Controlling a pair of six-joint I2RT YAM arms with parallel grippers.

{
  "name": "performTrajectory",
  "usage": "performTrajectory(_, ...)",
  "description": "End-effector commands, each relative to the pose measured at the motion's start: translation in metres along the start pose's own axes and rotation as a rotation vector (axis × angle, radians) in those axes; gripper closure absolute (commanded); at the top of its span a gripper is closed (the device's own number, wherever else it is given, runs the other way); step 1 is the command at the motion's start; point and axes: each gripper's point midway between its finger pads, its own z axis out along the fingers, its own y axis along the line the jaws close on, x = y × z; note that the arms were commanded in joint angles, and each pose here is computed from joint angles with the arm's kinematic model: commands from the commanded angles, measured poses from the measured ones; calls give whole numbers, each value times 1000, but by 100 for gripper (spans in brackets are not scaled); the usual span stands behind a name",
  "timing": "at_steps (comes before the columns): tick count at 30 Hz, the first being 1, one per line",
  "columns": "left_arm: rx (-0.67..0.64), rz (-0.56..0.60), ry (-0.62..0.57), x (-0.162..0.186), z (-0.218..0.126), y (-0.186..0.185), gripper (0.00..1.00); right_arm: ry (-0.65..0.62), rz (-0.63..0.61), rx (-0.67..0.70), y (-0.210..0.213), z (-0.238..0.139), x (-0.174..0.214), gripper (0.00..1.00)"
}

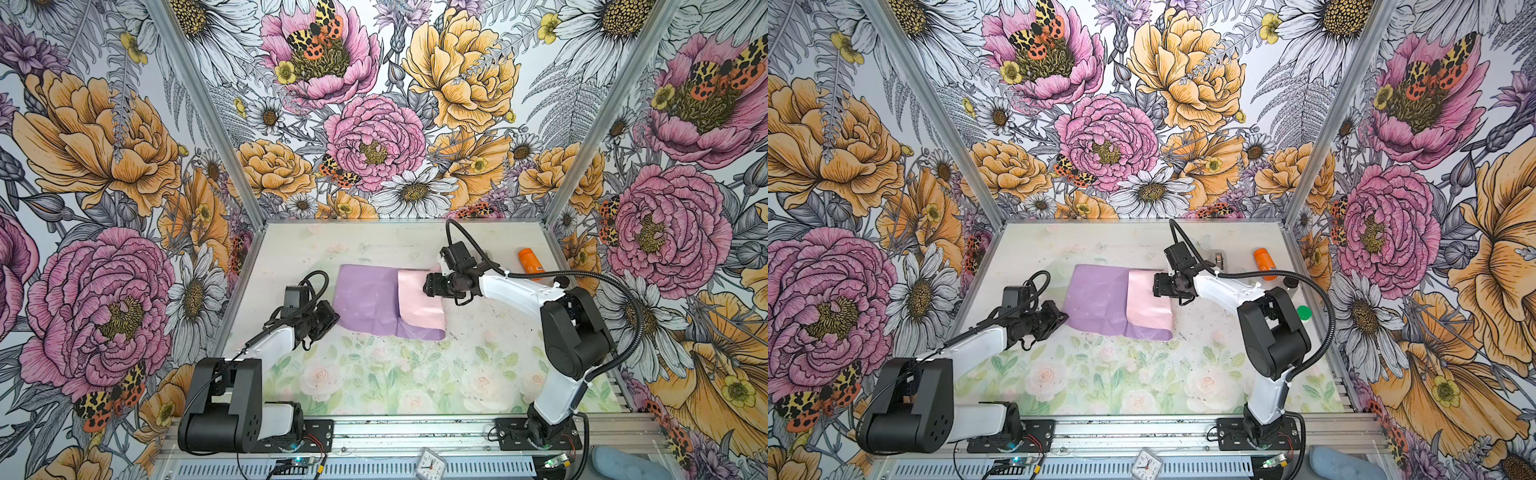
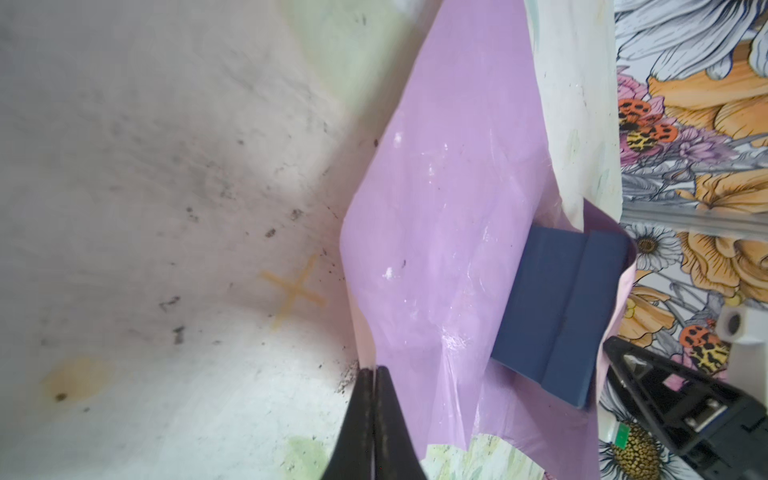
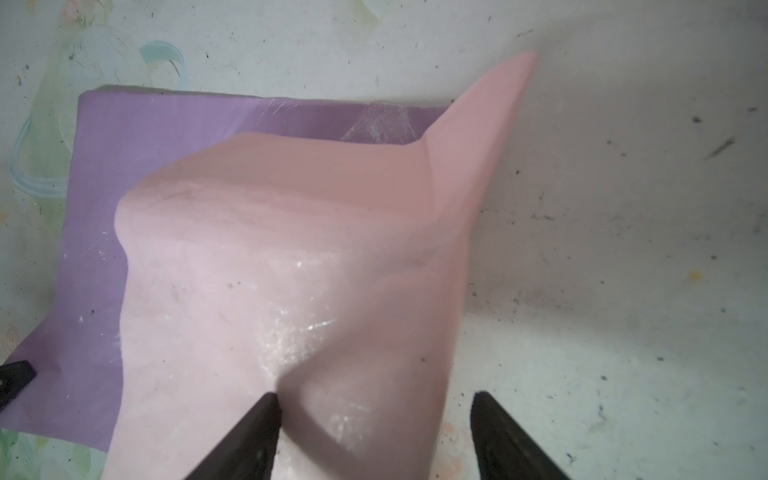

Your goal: Wrap the gift box in paper

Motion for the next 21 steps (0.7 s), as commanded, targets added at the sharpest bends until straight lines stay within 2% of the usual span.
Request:
performTrajectory(1,35,178,-15,2,0,-28,100,54,-21,30,-5,-2,19,26)
performTrajectory(9,217,466,26,33,-5,-105,100,54,-21,14,-3,-1,20,26)
performTrajectory(17,324,642,4,38,-27,-166,100,50,-23,6,-1,0,20,26)
performTrajectory(21,391,718,46,52,-29,-188,100,47,-23,-2,1,1,19,26)
